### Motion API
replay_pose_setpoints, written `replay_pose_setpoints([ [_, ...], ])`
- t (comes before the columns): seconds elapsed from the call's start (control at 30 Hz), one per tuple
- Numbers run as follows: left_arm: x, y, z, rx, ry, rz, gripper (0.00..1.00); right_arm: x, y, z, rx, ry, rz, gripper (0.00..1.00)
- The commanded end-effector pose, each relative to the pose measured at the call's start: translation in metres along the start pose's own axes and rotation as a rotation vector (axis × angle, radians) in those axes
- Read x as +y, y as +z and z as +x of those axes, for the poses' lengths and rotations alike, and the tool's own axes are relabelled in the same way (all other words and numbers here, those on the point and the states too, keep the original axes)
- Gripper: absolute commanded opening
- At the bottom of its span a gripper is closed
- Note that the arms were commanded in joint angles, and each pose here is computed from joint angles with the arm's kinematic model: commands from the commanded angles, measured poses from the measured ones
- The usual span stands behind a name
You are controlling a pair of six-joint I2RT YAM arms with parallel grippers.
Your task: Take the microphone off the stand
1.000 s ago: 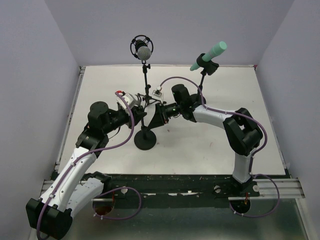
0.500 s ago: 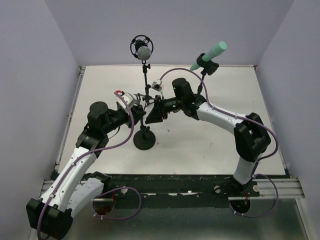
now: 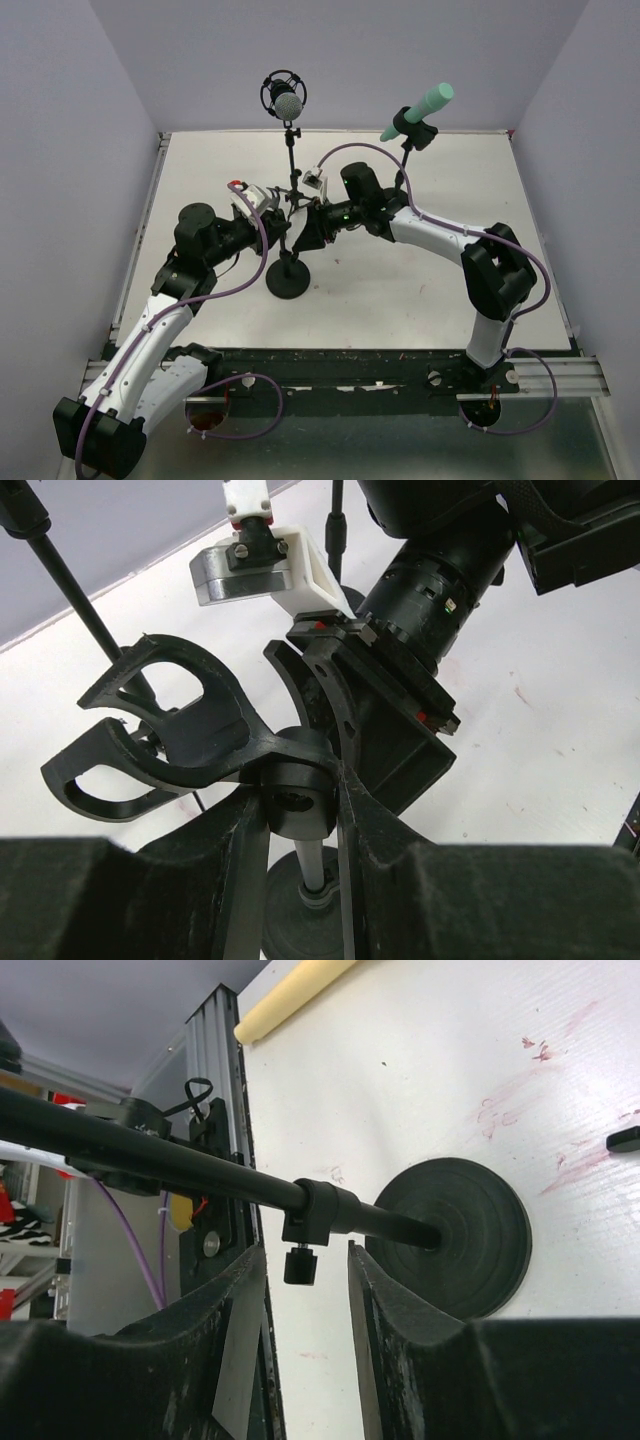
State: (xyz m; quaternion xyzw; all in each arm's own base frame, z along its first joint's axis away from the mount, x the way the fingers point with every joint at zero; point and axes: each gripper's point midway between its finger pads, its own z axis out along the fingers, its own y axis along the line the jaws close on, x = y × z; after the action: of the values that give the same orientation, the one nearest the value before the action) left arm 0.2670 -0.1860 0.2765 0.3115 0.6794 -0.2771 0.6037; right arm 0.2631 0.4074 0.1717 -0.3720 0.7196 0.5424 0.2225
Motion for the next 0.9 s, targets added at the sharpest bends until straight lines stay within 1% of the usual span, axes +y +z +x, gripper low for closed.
replay_pose_setpoints([
  [0.0, 0.017, -0.003, -0.007, -0.034, 0.006, -0.087, 0.0, -0.012, 0.008, 0.02, 0.036, 0.009, 0.042, 0.45],
  [0.07, 0.017, -0.002, -0.005, -0.03, 0.002, -0.088, 0.0, -0.01, 0.009, 0.02, 0.038, 0.004, 0.037, 0.43],
  [0.13, 0.019, -0.002, -0.009, -0.049, 0.009, -0.094, 0.0, -0.009, 0.01, 0.017, 0.034, -0.02, 0.037, 0.37],
  [0.23, 0.02, -0.001, -0.008, -0.046, 0.009, -0.1, 0.0, -0.004, 0.011, 0.017, 0.048, -0.051, 0.032, 0.26],
  [0.3, 0.02, -0.002, -0.007, -0.045, -0.02, -0.105, 0.0, 0.001, 0.014, 0.014, 0.046, -0.099, 0.031, 0.16],
  [0.43, 0.025, -0.001, -0.005, -0.043, -0.034, -0.126, 0.0, 0.011, 0.018, 0.014, 0.055, -0.195, 0.012, 0.1],
  [0.5, 0.027, -0.002, -0.005, -0.045, -0.04, -0.135, 0.0, 0.017, 0.021, 0.014, 0.067, -0.27, 0.003, 0.04],
  [0.57, 0.028, -0.002, -0.005, -0.045, -0.048, -0.14, 0.0, 0.02, 0.025, 0.011, 0.077, -0.414, 0.011, 0.01],
  [0.63, 0.029, -0.001, -0.005, -0.046, -0.059, -0.146, 0.0, 0.02, 0.032, 0.011, 0.11, -0.577, 0.044, 0.01],
  [0.73, 0.033, -0.002, -0.004, -0.047, -0.088, -0.168, 0.0, 0.019, 0.043, 0.022, 0.194, -0.86, 0.085, 0.01],
  [0.8, 0.035, -0.002, -0.005, -0.047, -0.107, -0.178, 0.0, 0.009, 0.049, 0.023, 0.232, -1.026, 0.166, 0.01],
  [0.87, 0.036, -0.003, -0.005, -0.049, -0.111, -0.181, 0.0, -0.005, 0.051, 0.011, 0.228, -1.172, 0.297, 0.01],
])
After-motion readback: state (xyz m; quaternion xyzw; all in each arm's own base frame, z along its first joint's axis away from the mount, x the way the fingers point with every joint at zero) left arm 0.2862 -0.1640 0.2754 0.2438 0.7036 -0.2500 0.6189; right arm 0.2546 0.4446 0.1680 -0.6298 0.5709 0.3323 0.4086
